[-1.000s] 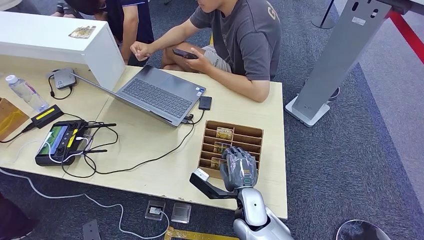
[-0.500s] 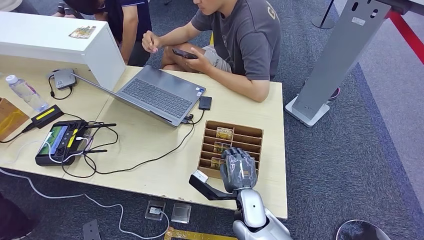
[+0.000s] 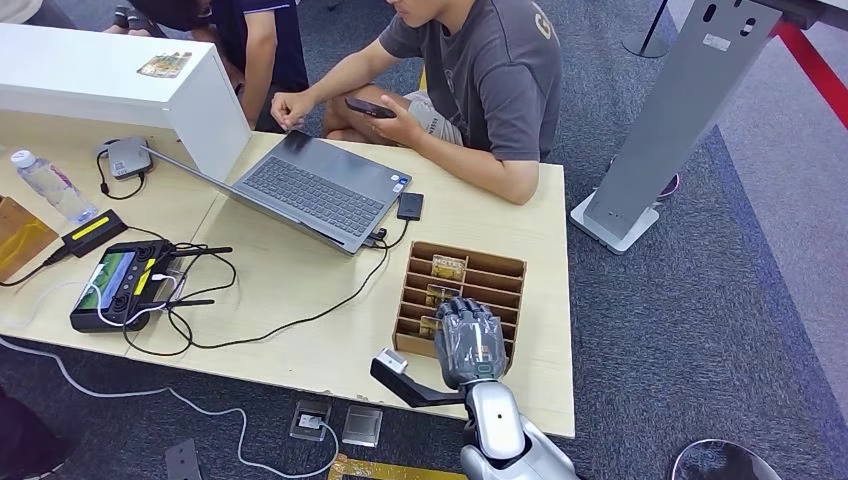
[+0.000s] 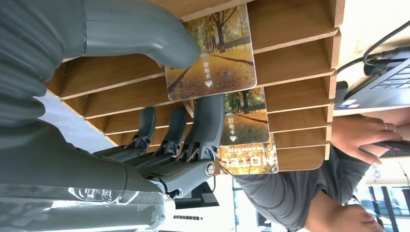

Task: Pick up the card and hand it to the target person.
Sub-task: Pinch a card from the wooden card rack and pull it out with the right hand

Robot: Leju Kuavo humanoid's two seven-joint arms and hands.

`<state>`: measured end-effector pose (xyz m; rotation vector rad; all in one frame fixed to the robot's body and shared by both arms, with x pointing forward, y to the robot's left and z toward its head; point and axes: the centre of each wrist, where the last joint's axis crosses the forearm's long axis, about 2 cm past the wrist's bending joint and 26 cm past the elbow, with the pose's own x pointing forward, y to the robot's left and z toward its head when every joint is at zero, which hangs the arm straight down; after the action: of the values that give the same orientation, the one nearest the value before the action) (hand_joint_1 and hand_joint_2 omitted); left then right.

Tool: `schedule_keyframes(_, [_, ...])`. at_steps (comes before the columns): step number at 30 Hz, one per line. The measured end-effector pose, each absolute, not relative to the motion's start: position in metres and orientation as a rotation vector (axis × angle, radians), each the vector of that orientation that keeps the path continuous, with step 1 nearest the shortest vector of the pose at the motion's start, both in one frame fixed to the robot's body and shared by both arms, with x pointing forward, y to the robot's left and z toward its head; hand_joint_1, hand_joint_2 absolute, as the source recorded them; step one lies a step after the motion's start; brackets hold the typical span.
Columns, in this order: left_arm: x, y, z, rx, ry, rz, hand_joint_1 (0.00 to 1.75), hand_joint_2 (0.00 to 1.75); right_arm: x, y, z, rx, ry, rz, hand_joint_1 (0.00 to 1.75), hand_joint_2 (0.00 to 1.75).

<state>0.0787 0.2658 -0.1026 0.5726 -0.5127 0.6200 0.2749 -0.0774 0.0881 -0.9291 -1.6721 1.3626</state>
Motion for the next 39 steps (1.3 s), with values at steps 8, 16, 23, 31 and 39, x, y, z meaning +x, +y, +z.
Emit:
schedule_keyframes(8, [0.0786,0.2658,-0.1026,0.577,-0.507,0.622,0.00,0.00,0.2750,-0.0738,0.0878,-0.921,-1.669,1.383,1.20,1.75])
schedule_keyframes(16, [0.0786,0.2658,-0.1026,0.579,-0.505,0.625,0.00,0.00,0.2735,-0.0693,0.0881,-0.919,-1.684,1.395,1.40,1.75])
schedule_keyframes(23, [0.0784,0.2658,-0.1026,0.581,-0.502,0.629,0.00,0.00,0.2719,-0.0679,0.0860,-0.916,-1.690,1.397,1.48,1.75])
schedule_keyframes(31, [0.0784,0.2658,-0.1026,0.579,-0.502,0.629,0.00,0.00,0.2716,-0.0677,0.0856,-0.886,-1.702,1.368,1.51,1.75])
schedule_keyframes(39, [0.0784,0.2659,-0.1027,0.575,-0.507,0.630,0.00,0.00,0.2746,-0.0715,0.0887,-0.853,-1.702,1.300,1.50,1.75])
